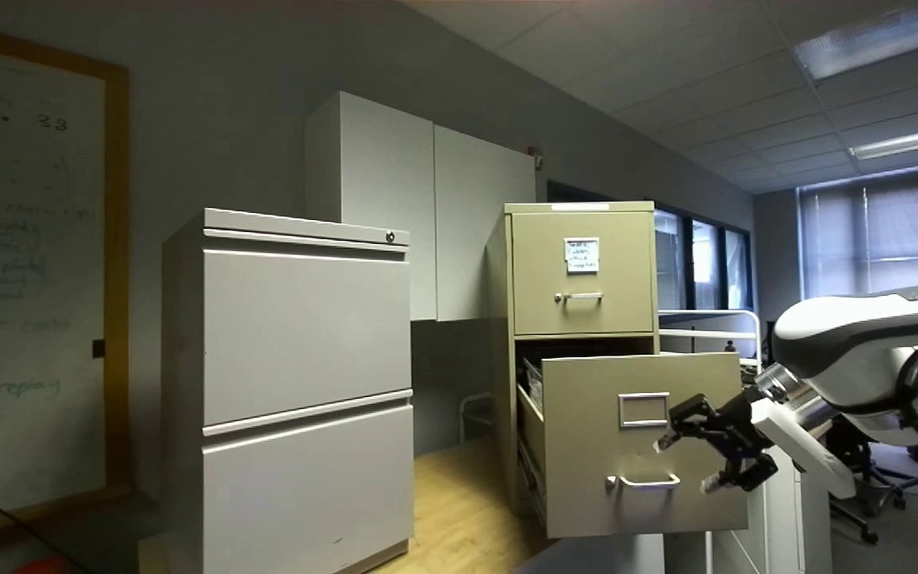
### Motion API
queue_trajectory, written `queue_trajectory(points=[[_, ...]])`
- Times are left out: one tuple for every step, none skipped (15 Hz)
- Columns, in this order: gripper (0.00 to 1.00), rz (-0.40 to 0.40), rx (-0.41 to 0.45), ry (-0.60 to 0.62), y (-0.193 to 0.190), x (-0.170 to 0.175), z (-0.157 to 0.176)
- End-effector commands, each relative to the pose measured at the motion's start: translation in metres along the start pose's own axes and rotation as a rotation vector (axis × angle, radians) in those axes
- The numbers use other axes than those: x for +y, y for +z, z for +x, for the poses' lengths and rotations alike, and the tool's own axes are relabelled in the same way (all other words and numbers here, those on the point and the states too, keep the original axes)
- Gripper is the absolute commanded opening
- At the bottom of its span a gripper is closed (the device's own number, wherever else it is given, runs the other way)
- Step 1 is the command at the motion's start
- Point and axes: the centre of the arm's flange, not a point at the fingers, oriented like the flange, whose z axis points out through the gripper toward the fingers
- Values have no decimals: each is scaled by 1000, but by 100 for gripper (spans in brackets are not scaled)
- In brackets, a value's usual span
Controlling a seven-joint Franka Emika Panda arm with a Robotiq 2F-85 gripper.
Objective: Open the bottom drawer of the beige file cabinet
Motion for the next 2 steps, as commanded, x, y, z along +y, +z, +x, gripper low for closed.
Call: queue_trajectory(points=[[100, -86, -168, -24, -1, 18, -18], [100, -109, -203, -37, 0, 21, -23]])
